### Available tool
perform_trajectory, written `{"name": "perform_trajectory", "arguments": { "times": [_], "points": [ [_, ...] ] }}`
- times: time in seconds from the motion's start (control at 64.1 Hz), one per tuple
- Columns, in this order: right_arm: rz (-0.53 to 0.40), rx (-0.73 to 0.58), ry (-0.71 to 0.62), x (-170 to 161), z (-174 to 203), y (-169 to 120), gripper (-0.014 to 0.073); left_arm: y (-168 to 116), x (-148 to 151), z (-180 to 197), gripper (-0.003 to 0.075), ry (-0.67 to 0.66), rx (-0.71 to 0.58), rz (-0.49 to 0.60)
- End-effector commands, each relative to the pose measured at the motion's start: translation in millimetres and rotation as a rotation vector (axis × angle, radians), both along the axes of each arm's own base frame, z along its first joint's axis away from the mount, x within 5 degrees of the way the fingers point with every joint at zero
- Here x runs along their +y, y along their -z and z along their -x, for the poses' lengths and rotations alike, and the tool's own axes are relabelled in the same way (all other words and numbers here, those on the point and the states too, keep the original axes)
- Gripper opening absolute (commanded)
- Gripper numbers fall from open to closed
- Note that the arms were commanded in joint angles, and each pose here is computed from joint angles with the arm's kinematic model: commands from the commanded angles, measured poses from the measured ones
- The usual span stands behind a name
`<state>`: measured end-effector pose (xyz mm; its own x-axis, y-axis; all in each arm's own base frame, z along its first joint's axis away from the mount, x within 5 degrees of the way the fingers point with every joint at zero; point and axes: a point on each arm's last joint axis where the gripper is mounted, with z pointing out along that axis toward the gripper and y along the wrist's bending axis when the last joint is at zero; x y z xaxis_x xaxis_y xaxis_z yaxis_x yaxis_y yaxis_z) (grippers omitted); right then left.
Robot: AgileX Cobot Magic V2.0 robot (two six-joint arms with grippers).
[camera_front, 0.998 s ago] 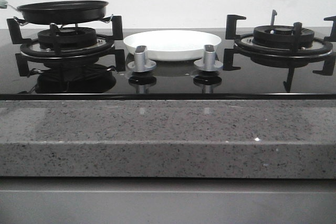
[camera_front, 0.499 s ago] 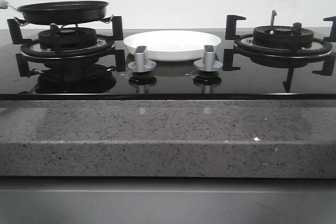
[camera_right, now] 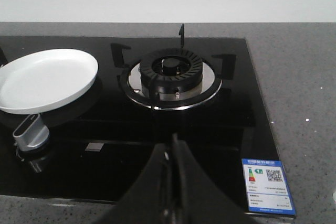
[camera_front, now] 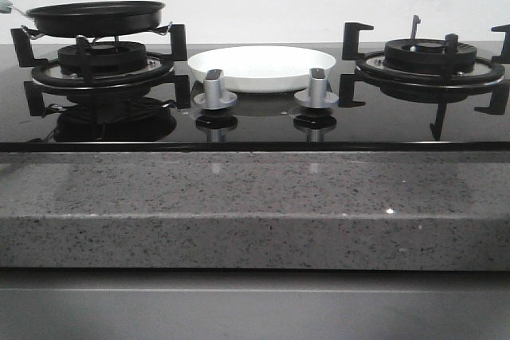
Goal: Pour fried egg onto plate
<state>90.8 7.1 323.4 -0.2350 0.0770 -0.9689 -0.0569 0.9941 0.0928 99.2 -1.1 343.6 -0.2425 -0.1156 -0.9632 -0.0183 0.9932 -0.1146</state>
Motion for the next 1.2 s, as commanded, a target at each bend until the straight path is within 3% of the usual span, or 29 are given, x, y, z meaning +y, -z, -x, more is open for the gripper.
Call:
{"name": "perform_trajectory", "arguments": {
  "times": [0.0, 0.078, 0.203, 0.265, 0.312, 0.53, 0.749, 1.185],
  "points": [
    [0.01, -0.059, 0.005, -0.4, -5.8, -12.7, -0.005, -12.7, -0.7, -5.4, -0.0009, 0.005, -0.076, 0.001],
    [0.011, -0.029, 0.004, -0.1, -10.1, -10.3, 0.0076, -11.9, -0.5, -7.3, 0.0082, 0.005, -0.068, -0.008],
    [0.01, 0.009, 0.002, 0.3, -17.2, -7.2, 0.0379, -11.0, -0.4, -10.3, 0.0368, 0.004, -0.06, -0.012],
    [-0.001, 0.048, -0.002, 1.1, -20.5, -5.9, 0.0459, -11.4, -0.4, -10.3, 0.0477, 0.004, -0.065, -0.013],
    [-0.011, 0.088, -0.008, 2.1, -24.8, -8.2, 0.0477, -11.8, -0.4, -10.4, 0.0515, 0.004, -0.069, -0.013],
    [-0.012, 0.272, -0.13, 16.1, -54.4, -27.5, 0.0428, -11.9, -0.4, -10.4, 0.048, 0.004, -0.071, -0.013],
    [-0.031, 0.308, -0.325, 47.2, -93.3, -43.6, 0.0412, -12.1, -0.4, -10.5, 0.044, 0.004, -0.073, -0.013],
    [-0.009, 0.447, -0.412, 93.7, -213.3, -42.5, 0.0412, -12.0, -0.4, -10.4, 0.044, 0.004, -0.071, -0.013]
  ]
}}
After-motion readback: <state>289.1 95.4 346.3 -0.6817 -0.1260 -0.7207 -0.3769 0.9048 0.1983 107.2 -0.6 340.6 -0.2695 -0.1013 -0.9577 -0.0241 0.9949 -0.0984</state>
